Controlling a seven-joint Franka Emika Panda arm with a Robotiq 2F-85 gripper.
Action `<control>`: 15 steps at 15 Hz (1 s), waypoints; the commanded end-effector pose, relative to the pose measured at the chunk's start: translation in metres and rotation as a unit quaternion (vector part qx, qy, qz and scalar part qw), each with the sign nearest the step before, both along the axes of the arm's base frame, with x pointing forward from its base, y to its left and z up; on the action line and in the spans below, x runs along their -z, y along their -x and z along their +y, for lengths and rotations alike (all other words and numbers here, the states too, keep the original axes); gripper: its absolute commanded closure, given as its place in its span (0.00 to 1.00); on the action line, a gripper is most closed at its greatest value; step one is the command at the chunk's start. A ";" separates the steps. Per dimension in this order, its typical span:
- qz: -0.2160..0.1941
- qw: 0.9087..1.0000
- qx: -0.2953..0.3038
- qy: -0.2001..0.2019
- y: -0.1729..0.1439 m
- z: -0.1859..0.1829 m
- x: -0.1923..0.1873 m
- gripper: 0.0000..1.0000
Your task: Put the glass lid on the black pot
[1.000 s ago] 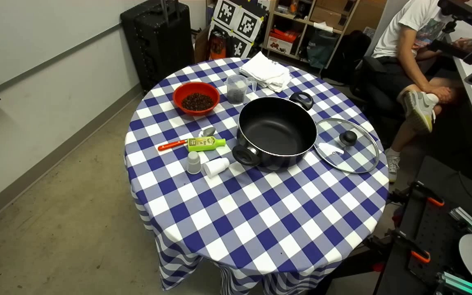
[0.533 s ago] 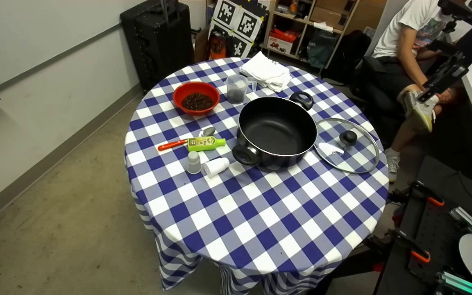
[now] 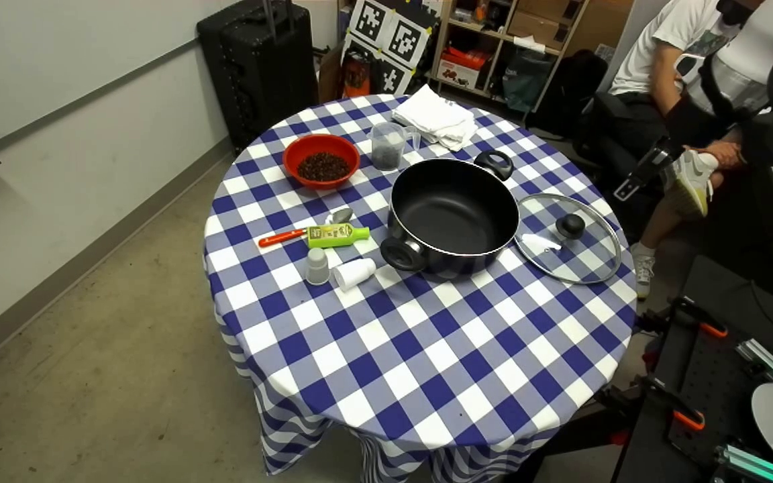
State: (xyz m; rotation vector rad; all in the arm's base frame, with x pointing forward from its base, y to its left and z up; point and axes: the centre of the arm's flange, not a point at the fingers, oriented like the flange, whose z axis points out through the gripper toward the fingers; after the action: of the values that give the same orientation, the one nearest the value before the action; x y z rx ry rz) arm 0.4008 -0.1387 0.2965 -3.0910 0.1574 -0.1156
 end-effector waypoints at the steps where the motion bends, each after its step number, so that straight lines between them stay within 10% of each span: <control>1: 0.000 1.000 0.006 0.014 -0.035 0.004 0.037 0.00; 15: 0.076 0.997 -0.009 0.032 -0.068 -0.004 0.133 0.00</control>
State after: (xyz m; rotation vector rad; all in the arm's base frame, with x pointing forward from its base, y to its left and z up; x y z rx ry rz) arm 0.4566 -0.1362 0.1738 -3.1510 0.1041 0.1017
